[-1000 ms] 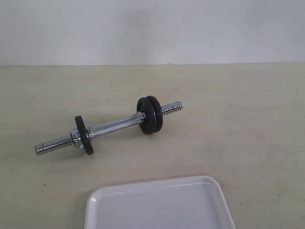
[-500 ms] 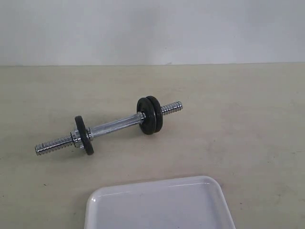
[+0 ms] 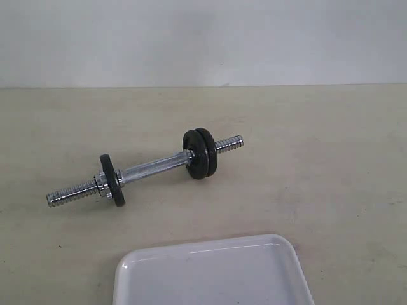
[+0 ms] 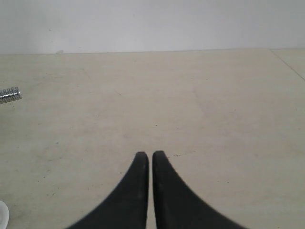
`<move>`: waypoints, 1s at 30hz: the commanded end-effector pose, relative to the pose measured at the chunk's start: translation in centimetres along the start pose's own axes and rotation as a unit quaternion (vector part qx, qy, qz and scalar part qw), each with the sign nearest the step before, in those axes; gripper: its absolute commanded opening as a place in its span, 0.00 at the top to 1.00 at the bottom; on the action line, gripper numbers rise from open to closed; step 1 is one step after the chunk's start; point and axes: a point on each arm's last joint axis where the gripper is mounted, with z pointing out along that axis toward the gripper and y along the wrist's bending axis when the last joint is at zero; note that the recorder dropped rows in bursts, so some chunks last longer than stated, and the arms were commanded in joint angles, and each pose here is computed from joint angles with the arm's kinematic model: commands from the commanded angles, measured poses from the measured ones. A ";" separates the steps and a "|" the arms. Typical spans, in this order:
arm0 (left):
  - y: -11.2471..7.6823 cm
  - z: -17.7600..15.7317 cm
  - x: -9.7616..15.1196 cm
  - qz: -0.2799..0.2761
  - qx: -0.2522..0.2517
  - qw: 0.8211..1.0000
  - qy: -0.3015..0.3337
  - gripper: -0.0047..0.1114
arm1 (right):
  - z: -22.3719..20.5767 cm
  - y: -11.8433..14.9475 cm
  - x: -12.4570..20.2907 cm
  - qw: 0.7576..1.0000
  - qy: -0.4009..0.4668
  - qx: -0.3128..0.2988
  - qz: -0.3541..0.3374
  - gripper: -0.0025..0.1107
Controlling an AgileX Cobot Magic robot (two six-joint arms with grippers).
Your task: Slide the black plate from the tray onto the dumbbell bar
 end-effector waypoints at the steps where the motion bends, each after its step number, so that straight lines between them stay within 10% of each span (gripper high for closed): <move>1: 0.0 0.0 0.1 0.000 -0.002 1.000 0.001 0.92 | 0.0 0.0 -0.2 1.000 -0.010 0.003 0.001 0.97; 30: 0.3 0.0 0.9 0.050 -0.032 0.998 0.008 0.92 | 0.0 0.0 -0.2 1.000 -0.010 0.003 0.001 0.97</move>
